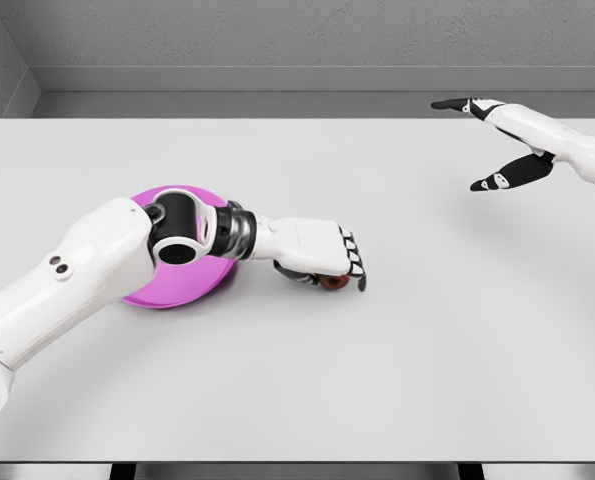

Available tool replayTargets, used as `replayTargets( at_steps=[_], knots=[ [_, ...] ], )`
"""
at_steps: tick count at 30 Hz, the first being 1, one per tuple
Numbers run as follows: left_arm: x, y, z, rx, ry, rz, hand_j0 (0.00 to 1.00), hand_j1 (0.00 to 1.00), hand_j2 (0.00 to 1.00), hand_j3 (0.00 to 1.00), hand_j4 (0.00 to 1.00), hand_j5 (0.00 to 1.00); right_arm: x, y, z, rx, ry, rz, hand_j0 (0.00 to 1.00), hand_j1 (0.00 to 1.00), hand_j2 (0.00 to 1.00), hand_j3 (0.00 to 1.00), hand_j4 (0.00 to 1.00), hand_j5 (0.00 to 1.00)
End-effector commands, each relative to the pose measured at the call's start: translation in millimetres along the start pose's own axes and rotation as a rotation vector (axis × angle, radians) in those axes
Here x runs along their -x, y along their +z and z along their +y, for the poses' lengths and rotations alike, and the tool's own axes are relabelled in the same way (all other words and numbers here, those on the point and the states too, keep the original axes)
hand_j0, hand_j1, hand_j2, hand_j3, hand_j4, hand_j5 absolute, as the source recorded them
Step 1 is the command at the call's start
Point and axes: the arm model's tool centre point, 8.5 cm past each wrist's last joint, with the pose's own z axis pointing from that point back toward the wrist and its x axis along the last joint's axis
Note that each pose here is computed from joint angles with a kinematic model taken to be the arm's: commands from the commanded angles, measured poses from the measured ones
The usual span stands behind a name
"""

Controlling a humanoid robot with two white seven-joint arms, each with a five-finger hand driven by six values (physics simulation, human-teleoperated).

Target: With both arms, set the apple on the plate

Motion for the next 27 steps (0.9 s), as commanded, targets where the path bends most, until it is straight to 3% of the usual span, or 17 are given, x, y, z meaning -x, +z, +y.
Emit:
replayTargets(
  at_steps=[1, 8, 17, 20, 24, 27],
  knots=[
    [1.4, 1.7, -0.3, -0.003, 0.008, 0.004, 0.63, 0.63, 0.63, 0.63, 0.63, 0.63, 0.4, 0.8, -1.0, 0.006, -0.007, 0.001, 1.0, 1.0, 1.0, 1.0, 1.0, 1.0],
    [1.5, 2.5, -1.1, -0.001, 0.007, 0.005, 0.53, 0.53, 0.53, 0.53, 0.53, 0.53, -0.1, 0.9, -2.1, 0.006, -0.004, 0.0, 1.0, 1.0, 1.0, 1.0, 1.0, 1.0],
    [3.9, 7.2, 8.4, -0.02, -0.001, 0.006, 0.51, 0.51, 0.51, 0.51, 0.51, 0.51, 0.2, 1.1, -1.4, 0.005, -0.005, 0.001, 1.0, 1.0, 1.0, 1.0, 1.0, 1.0],
    [27.5, 50.4, 15.4, -0.062, 0.063, 0.057, 0.48, 0.48, 0.48, 0.48, 0.48, 0.48, -0.1, 0.9, -2.1, 0.006, -0.004, 0.0, 1.0, 1.0, 1.0, 1.0, 1.0, 1.0],
    [64.7, 141.2, 17.2, -0.156, 0.149, 0.215, 0.47, 0.47, 0.47, 0.47, 0.47, 0.47, 0.1, 1.5, -2.4, 0.006, -0.003, 0.001, 1.0, 1.0, 1.0, 1.0, 1.0, 1.0],
    [73.1, 181.9, 1.5, -0.134, 0.169, 0.296, 0.47, 0.47, 0.47, 0.47, 0.47, 0.47, 0.1, 1.5, -2.4, 0.006, -0.003, 0.001, 1.0, 1.0, 1.0, 1.0, 1.0, 1.0]
  ],
)
